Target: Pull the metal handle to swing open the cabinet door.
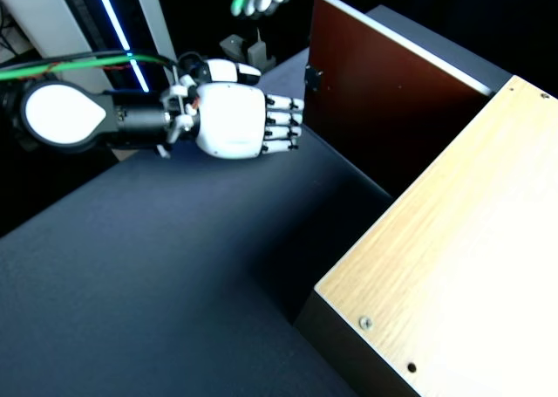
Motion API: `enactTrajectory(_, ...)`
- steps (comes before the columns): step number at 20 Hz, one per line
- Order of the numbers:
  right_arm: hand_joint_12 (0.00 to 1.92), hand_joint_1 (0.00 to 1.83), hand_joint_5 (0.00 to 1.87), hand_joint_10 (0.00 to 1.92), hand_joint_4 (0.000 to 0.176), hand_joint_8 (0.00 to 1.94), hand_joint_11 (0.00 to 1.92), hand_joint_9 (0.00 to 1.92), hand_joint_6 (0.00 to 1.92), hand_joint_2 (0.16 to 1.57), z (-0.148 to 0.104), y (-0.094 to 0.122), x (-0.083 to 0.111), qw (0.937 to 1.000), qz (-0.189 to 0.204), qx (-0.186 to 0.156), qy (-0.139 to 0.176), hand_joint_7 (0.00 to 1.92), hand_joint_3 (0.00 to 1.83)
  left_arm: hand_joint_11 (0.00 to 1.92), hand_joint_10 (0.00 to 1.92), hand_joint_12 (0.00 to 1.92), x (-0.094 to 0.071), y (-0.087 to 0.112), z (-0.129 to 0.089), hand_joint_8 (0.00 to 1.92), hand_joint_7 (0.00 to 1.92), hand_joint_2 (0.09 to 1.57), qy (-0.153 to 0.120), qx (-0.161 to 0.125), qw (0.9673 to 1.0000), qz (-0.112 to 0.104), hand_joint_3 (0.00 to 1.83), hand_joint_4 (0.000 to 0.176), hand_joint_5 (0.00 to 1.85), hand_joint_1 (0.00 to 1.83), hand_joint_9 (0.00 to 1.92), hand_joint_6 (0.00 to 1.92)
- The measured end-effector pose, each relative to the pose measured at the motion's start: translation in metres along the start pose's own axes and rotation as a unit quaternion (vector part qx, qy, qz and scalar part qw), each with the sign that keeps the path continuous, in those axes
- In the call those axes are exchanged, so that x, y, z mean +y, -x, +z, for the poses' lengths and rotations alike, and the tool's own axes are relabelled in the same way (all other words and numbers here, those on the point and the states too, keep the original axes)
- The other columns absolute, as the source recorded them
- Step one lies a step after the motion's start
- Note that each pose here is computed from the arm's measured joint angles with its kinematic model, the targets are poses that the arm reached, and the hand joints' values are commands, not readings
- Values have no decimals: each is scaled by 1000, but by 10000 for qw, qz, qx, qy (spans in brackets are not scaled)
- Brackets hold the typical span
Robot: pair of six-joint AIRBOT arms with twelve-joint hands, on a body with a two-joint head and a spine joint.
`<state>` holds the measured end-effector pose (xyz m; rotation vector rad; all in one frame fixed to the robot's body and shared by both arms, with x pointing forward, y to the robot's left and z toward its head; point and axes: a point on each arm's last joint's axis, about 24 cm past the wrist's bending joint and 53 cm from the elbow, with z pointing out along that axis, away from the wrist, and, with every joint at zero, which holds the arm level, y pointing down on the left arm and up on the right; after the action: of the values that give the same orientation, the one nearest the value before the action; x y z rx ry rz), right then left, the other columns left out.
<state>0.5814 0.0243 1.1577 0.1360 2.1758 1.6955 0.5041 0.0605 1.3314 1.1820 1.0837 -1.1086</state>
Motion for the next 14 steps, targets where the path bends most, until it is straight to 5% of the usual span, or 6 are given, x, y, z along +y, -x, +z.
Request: enactTrajectory(14, 661, 0, 251, 2, 0, 1, 0, 227, 2, 1571, -4, 7, -13, 9932, -1103, 54, -370, 256, 61, 5, 7, 790, 0, 0, 0, 6, 346, 1571, 4, 2, 10000, 1, 53, 0, 324, 0, 326, 4)
